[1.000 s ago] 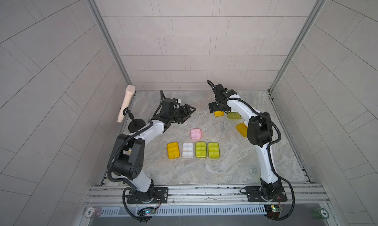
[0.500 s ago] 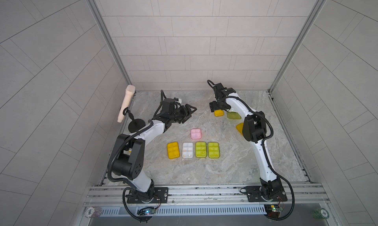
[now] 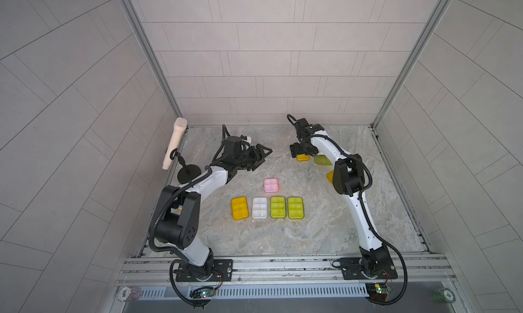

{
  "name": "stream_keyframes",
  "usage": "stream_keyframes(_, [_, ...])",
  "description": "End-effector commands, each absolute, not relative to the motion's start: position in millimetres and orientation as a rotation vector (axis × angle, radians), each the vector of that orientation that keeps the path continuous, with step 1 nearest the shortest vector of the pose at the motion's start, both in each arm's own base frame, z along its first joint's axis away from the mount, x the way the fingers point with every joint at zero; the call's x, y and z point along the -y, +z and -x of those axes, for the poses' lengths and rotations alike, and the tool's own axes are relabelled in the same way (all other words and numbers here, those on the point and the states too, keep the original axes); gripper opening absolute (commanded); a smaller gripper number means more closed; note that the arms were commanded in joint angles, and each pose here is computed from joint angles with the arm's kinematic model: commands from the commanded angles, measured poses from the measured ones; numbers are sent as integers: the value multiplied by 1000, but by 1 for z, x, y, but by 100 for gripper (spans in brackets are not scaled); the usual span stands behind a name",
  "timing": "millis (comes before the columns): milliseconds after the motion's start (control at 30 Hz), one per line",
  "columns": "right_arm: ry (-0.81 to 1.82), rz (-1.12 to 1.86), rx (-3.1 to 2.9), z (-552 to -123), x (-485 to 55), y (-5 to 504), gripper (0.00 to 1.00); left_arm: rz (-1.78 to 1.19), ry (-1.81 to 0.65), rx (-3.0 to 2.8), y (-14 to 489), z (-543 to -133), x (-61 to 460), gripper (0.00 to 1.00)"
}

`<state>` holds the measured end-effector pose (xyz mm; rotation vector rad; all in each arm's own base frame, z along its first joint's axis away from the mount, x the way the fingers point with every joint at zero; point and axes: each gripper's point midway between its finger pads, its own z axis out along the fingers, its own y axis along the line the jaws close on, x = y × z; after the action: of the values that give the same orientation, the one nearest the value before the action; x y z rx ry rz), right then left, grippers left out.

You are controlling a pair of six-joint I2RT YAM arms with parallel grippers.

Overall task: Close pillboxes
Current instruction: Pick up the pillbox at the center of the board.

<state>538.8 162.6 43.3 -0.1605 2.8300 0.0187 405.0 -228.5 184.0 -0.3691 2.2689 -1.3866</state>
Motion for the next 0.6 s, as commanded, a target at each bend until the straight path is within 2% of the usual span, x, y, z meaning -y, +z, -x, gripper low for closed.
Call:
stream_keyframes(0, [31,145,-2856,-538,-159,35,93,358,-1412,-2260,184,-404,233,76])
stream_keyframes(567, [49,88,-2871,-533,-165,34,74,357,-1413,-2262,184,-404,233,76])
